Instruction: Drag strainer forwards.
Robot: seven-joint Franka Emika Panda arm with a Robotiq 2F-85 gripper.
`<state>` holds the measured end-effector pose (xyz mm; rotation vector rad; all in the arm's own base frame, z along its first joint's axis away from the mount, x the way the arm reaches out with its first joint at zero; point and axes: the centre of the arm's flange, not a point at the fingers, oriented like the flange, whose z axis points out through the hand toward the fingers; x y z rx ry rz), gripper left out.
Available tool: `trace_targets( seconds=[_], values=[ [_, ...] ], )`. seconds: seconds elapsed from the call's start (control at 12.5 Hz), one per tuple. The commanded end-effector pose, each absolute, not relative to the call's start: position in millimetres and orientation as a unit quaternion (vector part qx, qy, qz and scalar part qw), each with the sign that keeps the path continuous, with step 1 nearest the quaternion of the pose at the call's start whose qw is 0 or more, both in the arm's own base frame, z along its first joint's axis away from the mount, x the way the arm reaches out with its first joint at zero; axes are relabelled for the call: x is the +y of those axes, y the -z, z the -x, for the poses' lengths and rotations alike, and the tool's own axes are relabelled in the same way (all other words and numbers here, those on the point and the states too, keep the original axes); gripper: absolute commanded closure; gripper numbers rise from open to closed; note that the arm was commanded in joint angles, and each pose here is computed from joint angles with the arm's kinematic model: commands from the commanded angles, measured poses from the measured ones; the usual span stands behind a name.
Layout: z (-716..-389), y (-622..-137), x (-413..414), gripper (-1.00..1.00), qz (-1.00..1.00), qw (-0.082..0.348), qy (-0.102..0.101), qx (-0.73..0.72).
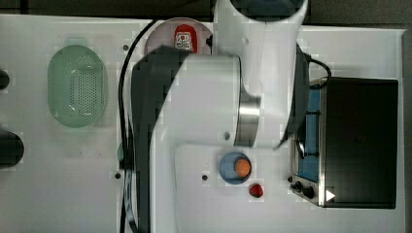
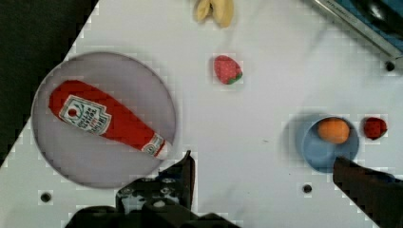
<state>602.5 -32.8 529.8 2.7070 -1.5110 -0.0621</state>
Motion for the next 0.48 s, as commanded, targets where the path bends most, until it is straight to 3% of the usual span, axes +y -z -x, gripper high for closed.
trace_targets(
  seconds=[0.08, 0.48],
  values=[
    [-578.0, -545.9, -4.3, -1.0, -0.901, 0.013, 0.015, -0.434],
    [-574.0, -549.5, -4.7, -1.0, -0.901, 0.013, 0.014, -0.434]
  ],
)
